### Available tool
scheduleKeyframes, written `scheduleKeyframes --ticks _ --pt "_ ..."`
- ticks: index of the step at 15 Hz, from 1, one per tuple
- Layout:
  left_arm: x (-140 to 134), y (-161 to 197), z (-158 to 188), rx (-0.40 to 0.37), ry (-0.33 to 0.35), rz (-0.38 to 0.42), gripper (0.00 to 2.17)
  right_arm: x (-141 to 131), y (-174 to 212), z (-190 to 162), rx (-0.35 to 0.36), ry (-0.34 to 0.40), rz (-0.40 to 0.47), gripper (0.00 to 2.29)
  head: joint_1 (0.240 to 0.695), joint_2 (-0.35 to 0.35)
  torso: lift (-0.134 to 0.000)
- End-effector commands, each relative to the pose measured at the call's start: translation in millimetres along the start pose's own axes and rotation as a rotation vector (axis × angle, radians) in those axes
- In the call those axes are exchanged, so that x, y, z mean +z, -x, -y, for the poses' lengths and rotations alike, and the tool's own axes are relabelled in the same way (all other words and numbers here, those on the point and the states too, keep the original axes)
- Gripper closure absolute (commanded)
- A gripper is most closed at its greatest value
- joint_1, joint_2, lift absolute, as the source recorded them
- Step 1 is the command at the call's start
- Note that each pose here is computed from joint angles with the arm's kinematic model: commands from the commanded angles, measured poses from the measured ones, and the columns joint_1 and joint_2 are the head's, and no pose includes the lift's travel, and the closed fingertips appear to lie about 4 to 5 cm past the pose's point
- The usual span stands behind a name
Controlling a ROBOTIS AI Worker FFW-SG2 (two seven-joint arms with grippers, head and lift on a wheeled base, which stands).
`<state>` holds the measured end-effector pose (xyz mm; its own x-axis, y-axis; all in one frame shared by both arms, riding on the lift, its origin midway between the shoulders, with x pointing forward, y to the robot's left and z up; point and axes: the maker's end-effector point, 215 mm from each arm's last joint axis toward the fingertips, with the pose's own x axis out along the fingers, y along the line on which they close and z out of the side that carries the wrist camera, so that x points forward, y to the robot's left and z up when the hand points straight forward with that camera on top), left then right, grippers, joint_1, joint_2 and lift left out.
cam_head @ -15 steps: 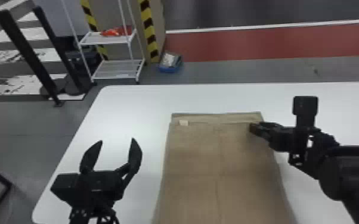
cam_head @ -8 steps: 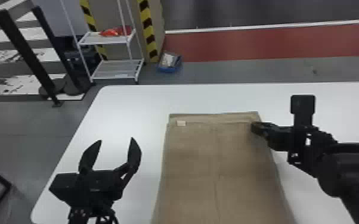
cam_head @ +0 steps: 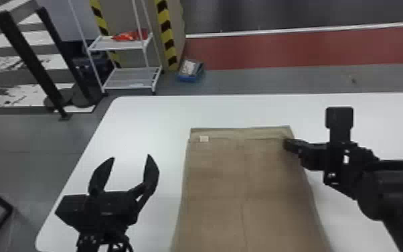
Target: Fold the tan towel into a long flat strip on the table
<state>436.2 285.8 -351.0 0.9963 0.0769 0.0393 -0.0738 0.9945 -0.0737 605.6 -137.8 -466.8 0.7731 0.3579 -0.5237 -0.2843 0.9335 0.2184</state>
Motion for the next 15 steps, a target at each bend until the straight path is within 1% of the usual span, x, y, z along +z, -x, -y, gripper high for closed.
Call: scheduleKeyframes --ticks 1,3,9,11,15 --pt "-1 0 0 0.0 0.0 -0.001 0.09 -3 1 0 0.002 -0.007 -0.002 1.29 0.695 0.156 -0.123" --pt "-1 0 0 0.0 0.0 -0.001 0.09 0 5 -3 0.009 -0.013 0.012 1.29 0.695 0.156 -0.123" --pt "-1 0 0 0.0 0.0 -0.003 0.09 29 30 -30 0.048 0.005 0.079 1.29 0.695 0.168 -0.123" --pt "-1 0 0 0.001 0.001 -0.003 0.09 35 37 -38 0.061 0.008 0.096 1.29 0.695 0.173 -0.123" --pt "-1 0 0 0.0 0.0 -0.003 0.09 30 38 -35 0.05 0.019 0.07 1.29 0.695 0.181 -0.123"
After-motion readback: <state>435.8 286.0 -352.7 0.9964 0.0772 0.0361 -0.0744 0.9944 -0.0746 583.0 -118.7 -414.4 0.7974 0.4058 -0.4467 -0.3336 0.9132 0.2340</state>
